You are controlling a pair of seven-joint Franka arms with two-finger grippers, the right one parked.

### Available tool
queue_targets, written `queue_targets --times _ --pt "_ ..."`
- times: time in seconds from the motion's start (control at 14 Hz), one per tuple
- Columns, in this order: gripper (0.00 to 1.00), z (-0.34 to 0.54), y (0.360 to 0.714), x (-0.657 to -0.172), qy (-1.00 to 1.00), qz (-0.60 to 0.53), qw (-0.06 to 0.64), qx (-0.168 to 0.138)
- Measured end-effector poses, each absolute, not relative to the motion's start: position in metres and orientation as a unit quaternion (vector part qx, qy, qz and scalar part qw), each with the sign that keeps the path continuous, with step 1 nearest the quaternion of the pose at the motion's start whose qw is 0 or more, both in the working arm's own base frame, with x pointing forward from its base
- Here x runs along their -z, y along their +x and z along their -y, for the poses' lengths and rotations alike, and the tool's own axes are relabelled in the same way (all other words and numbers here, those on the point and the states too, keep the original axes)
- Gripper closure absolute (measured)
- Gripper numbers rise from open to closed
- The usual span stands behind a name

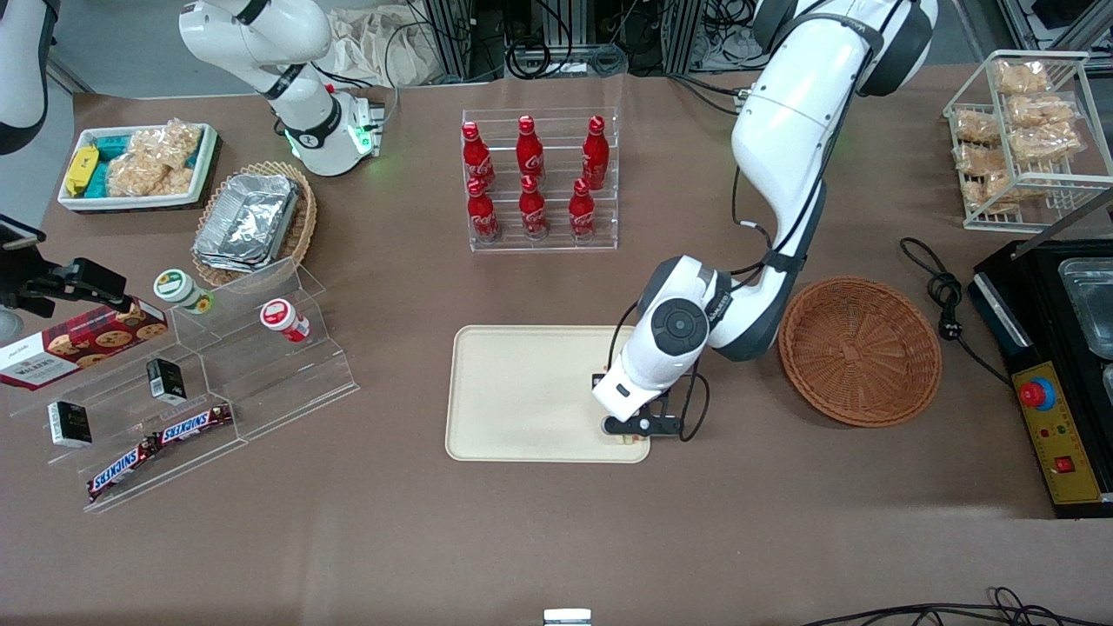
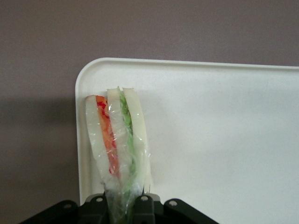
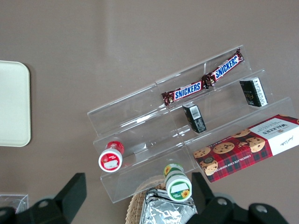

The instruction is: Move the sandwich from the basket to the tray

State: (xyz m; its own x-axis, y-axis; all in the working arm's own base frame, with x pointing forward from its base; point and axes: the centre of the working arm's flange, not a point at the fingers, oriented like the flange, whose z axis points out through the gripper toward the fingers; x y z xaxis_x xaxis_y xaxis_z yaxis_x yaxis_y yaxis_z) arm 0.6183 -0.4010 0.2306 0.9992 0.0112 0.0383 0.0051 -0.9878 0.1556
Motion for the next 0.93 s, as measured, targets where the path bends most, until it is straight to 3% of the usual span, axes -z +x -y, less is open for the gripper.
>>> queue_targets --times 0.21,0.29,0.57,0.79,0.86,0.93 --pt "0.82 0.401 0.620 -0.226 0.997 -0.007 0.079 -0.022" --pt "0.76 0.401 0.620 -0.226 0.997 -0.007 0.079 -0.021" --pt "0.37 0.399 0.617 -0.251 0.998 -0.004 0.053 0.028" --pt "0.08 0.377 0.625 -0.330 0.998 -0.011 0.042 0.042" --pt "0.01 0.359 0.629 -0.361 0.998 -0.017 0.042 0.041" --pt "0.01 0.337 0.634 -0.388 0.998 -0.025 0.043 0.040"
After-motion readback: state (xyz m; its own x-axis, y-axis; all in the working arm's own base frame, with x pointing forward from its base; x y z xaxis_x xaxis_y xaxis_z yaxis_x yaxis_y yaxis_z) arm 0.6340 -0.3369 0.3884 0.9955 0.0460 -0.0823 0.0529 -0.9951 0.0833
